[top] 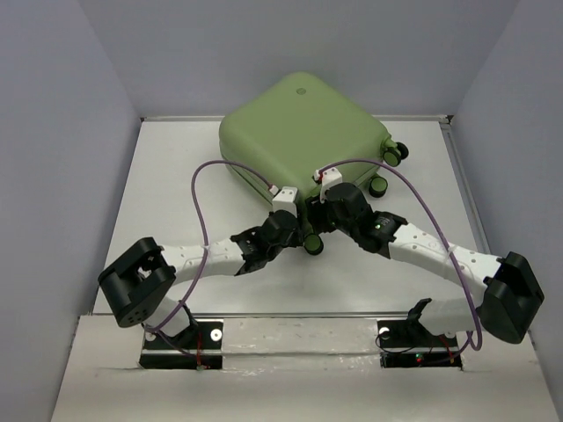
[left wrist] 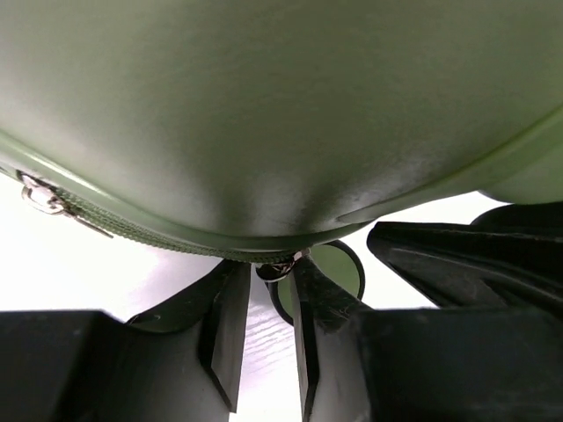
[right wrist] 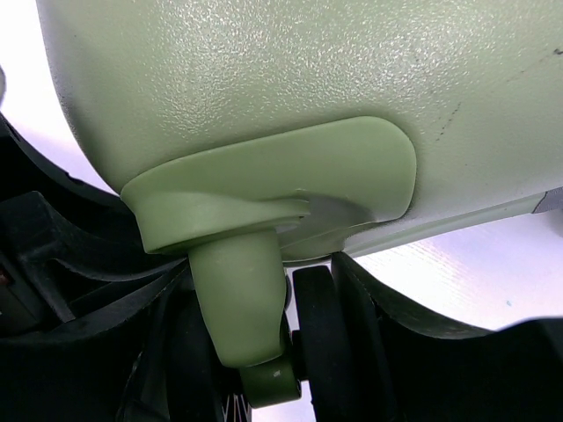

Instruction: Pack the luggage

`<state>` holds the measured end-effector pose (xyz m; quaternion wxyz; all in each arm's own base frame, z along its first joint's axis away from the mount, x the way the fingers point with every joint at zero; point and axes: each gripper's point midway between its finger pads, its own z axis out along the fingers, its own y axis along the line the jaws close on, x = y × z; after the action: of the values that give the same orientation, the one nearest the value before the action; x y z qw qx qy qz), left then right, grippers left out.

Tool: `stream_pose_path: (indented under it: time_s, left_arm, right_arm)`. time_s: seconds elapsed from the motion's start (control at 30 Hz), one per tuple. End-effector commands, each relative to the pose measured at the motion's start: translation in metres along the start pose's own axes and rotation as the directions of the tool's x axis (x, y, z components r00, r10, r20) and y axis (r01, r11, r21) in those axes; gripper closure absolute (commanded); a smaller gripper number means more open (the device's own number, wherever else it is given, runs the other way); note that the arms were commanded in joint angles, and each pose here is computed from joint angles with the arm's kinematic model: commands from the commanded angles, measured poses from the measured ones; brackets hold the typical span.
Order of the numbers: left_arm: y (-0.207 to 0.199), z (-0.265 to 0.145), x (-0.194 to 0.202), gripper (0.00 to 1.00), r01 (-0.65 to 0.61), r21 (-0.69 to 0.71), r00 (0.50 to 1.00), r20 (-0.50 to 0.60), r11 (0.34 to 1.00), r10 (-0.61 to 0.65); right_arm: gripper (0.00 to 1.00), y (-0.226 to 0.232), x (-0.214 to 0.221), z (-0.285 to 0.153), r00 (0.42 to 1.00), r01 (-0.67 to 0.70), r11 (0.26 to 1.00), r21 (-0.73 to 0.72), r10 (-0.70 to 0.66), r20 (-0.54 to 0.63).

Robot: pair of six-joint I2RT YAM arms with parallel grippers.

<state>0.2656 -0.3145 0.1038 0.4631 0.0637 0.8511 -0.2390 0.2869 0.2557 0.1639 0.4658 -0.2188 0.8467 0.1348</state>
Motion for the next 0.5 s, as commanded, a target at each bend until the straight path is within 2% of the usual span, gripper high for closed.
stream_pose_path:
  time_s: [0.0, 0.1, 0.13, 0.17, 0.33, 0.47]
  left_arm:
    - [-0.016, 0.007, -0.042, 0.72, 0.014, -0.001, 0.992, 0.128, 1.000, -0.013]
    - [-0.017, 0.009, -0.042, 0.81, 0.016, -0.007, 0.991, 0.130, 1.000, -0.015]
    - [-0.018, 0.010, -0.043, 0.90, 0.017, -0.008, 0.991, 0.133, 1.000, -0.015]
    - [-0.017, 0.010, -0.044, 0.94, 0.018, -0.013, 0.990, 0.138, 1.000, -0.016]
    - [-0.013, 0.005, -0.049, 0.94, 0.034, -0.034, 0.986, 0.163, 0.999, -0.028]
    - [0.007, -0.008, -0.051, 0.94, 0.067, -0.092, 0.978, 0.202, 0.993, -0.047]
  right_arm:
    - [0.92, 0.007, -0.024, -0.006, 0.998, -0.030, 0.999, -0.045, 0.032, 0.063]
    - [0.93, 0.009, -0.023, -0.006, 0.997, -0.034, 0.998, -0.055, 0.038, 0.064]
    - [0.93, 0.009, -0.022, -0.006, 0.997, -0.035, 0.998, -0.056, 0.038, 0.060]
    - [0.93, 0.009, -0.021, -0.006, 0.997, -0.036, 0.998, -0.058, 0.040, 0.059]
    - [0.93, 0.009, -0.015, -0.008, 0.997, -0.052, 0.997, -0.065, 0.056, 0.059]
    - [0.93, 0.008, -0.010, -0.010, 0.996, -0.066, 0.996, -0.065, 0.070, 0.060]
